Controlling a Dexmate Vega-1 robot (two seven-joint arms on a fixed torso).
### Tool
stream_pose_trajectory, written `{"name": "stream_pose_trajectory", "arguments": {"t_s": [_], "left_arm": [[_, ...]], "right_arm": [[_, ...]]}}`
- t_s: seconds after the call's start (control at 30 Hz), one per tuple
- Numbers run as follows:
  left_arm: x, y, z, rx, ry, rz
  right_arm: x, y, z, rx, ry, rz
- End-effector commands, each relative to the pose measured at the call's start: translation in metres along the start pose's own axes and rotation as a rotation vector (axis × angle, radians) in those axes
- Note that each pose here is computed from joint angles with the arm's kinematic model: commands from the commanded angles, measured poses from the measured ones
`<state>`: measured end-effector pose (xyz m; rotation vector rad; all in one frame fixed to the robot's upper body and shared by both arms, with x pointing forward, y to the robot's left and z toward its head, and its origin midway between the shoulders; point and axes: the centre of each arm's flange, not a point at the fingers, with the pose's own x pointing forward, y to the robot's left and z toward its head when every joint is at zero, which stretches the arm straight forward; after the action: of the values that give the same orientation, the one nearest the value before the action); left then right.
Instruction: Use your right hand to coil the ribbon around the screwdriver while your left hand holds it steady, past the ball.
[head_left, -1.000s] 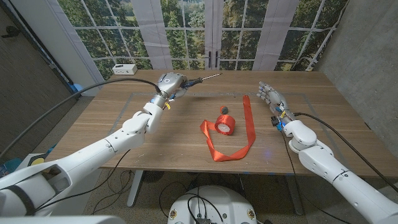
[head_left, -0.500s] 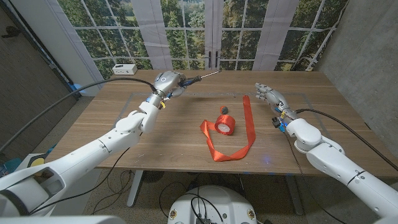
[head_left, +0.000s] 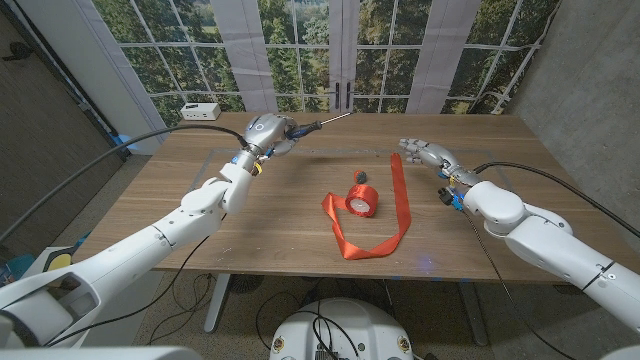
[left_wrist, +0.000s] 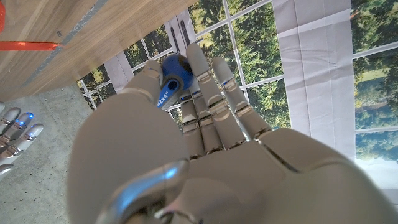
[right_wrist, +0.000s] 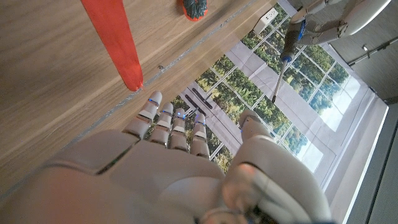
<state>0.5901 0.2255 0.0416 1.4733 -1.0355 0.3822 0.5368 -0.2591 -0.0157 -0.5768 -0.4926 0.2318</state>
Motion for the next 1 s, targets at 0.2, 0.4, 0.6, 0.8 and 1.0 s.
{"name": "stream_pose_trajectory", "arguments": {"t_s": [0.2, 0.4, 0.6, 0.8, 1.0], "left_arm": [[-0.003, 0.003, 0.001, -0.005, -0.007, -0.001], [-0.006, 0.003, 0.003, -0.009, -0.008, 0.004], [-0.008, 0.004, 0.005, -0.010, -0.010, 0.012], [-0.008, 0.005, 0.008, -0.004, -0.013, 0.011], [-0.009, 0.005, 0.010, 0.003, -0.016, 0.012]], "right_arm": [[-0.010, 0.015, 0.038, -0.234, 0.065, 0.113], [-0.013, 0.019, 0.046, -0.305, 0.054, 0.114], [-0.018, 0.024, 0.051, -0.368, 0.047, 0.098], [-0.026, 0.033, 0.064, -0.509, 0.066, 0.057], [-0.032, 0.042, 0.075, -0.626, 0.081, 0.013]]}}
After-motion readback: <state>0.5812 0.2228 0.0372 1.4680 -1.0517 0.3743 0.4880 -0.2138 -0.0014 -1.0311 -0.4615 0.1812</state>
